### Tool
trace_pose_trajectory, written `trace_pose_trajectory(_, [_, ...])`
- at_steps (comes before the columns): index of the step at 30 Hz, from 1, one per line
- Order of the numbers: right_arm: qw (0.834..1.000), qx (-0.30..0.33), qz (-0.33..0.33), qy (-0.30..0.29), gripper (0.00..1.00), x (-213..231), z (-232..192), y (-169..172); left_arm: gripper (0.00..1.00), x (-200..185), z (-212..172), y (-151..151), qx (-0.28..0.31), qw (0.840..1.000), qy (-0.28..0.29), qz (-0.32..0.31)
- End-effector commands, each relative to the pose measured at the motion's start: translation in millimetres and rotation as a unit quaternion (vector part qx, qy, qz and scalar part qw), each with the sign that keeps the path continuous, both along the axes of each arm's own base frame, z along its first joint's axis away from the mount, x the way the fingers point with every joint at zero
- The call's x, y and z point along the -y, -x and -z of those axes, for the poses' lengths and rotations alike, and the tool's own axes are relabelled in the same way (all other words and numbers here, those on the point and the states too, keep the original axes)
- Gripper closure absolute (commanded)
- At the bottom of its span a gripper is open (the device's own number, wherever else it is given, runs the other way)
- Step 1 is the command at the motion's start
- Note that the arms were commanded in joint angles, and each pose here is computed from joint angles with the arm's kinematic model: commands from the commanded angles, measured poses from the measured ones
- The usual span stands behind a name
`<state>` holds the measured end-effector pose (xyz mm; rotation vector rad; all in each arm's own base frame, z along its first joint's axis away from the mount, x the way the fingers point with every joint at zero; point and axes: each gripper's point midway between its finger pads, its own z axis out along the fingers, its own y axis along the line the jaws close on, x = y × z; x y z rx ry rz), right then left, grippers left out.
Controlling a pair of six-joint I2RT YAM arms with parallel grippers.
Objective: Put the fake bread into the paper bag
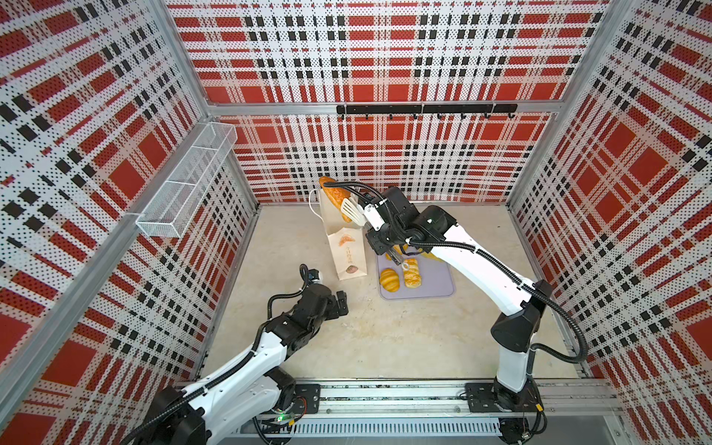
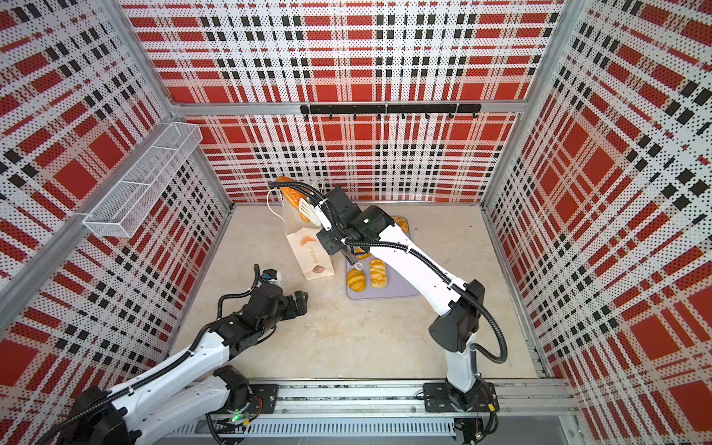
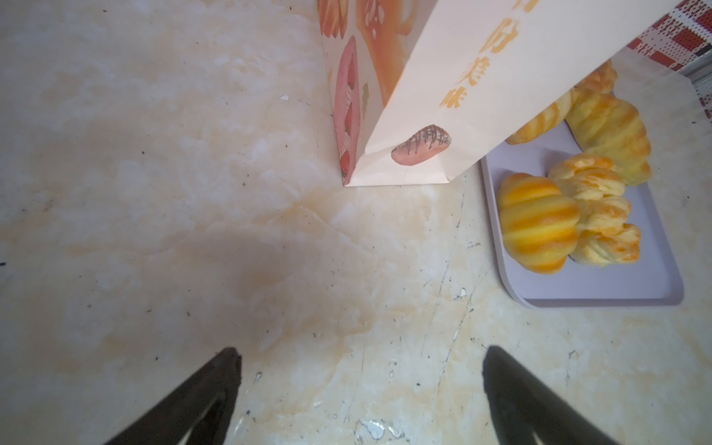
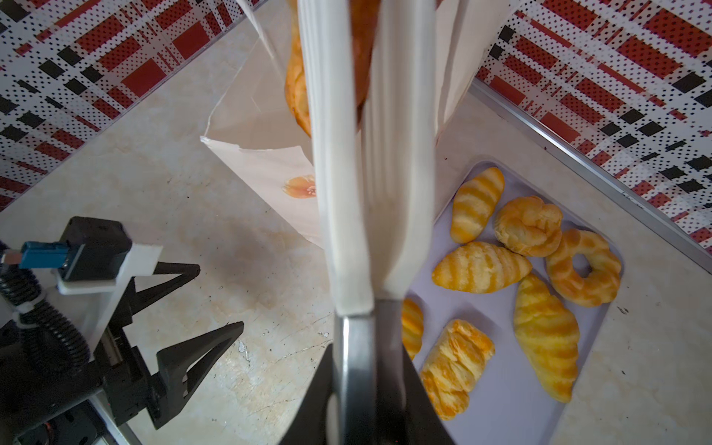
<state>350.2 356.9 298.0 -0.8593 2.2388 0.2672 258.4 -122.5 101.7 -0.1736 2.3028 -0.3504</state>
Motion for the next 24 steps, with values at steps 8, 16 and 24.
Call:
trace_pose_trajectory(8, [0.999,0.036,0.013,-0.003,0.68,-5.1,-17.0,-21.0,0.01,6.2,-14.3,4.7,0.023,0.999,-0.036,0.008])
trace_pose_trajectory(16, [0.999,0.045,0.018,0.0,0.56,2.4,-24.2,-18.0,0.01,8.0,-30.6,8.6,0.045,0.998,-0.043,0.01])
trace_pose_trajectory(24, [0.998,0.054,0.016,-0.001,0.51,9.2,-33.2,-12.0,0.0,18.6,-44.9,19.5,0.081,0.996,-0.036,0.031])
